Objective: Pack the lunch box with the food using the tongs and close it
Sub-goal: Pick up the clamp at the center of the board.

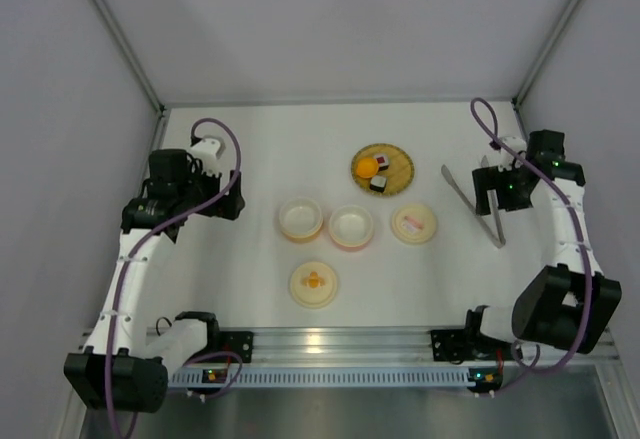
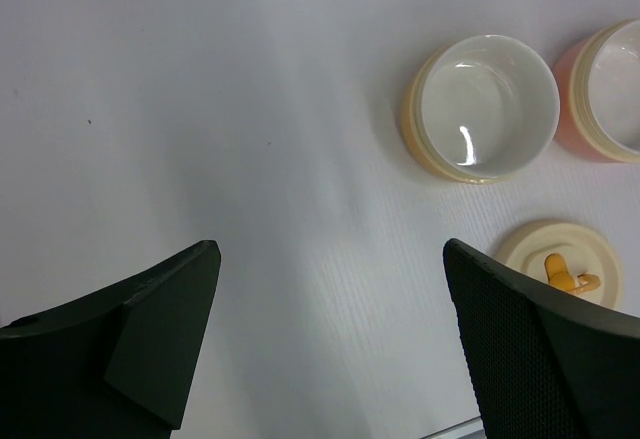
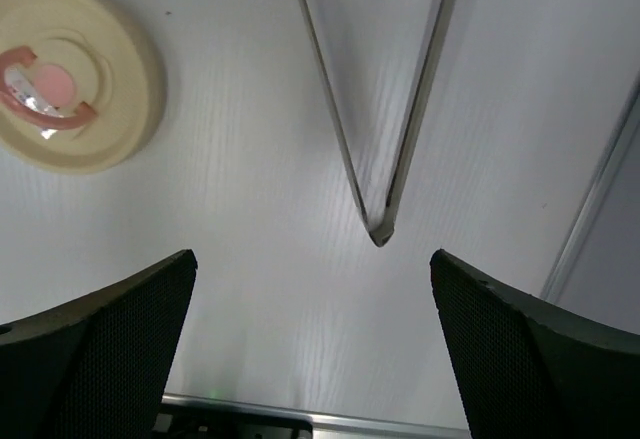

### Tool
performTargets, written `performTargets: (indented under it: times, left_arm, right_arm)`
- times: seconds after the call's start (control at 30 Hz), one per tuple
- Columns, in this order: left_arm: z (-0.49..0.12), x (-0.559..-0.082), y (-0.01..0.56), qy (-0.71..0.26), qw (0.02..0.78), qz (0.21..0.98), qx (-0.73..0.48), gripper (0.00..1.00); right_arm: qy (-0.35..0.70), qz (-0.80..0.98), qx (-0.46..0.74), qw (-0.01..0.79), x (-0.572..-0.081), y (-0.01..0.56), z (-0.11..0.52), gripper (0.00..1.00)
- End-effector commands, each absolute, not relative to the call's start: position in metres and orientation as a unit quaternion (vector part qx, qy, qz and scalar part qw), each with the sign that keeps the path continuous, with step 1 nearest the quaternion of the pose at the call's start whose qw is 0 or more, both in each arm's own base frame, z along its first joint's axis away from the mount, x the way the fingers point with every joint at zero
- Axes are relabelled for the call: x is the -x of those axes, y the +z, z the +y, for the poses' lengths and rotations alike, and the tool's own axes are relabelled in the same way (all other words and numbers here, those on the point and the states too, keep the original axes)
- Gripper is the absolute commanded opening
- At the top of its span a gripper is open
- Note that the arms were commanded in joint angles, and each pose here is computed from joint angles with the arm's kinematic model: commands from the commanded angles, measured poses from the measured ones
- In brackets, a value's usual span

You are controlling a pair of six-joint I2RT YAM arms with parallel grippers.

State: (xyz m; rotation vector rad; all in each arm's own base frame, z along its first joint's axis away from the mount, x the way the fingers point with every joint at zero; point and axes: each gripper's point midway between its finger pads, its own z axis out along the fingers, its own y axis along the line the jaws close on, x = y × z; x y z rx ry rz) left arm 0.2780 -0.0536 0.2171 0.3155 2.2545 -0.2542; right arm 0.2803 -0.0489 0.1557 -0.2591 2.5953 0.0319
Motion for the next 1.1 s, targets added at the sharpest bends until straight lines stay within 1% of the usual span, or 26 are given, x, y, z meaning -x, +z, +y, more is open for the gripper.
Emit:
performTargets:
  times: [0.0,0.03,0.2,0.53,0.77,1.07]
  left_arm:
    - [-0.057,-0.291,0.241,-0.103,0.448,0.876,-0.145,0.98]
    - [-0.057,-0.294,0.243,-0.102,0.453,0.874,-0.146,0.98]
    - [-0.056,-0.304,0.241,-0.097,0.456,0.871,-0.156,0.99]
    - [-0.059,-0.315,0.227,-0.104,0.441,0.877,-0.158,0.98]
    - [-0.061,-0.322,0.219,-0.108,0.434,0.880,-0.159,0.98]
    - [-0.070,-0.330,0.214,-0.136,0.420,0.882,-0.163,0.98]
  right_arm:
    - [-0.016,0.971,0.089,0.223,-0.270,0.156,-0.078,0.99]
    - [-0.016,0.975,0.083,0.204,-0.267,0.148,-0.084,0.99]
    - [0.002,0.982,0.100,0.158,-0.272,0.123,-0.089,0.99]
    - [-0.016,0.989,0.091,0.117,-0.290,0.076,-0.105,0.99]
    - [-0.027,0.989,0.098,0.105,-0.305,0.048,-0.106,0.99]
    - [-0.016,0.986,0.108,0.128,-0.339,0.028,-0.095,0.99]
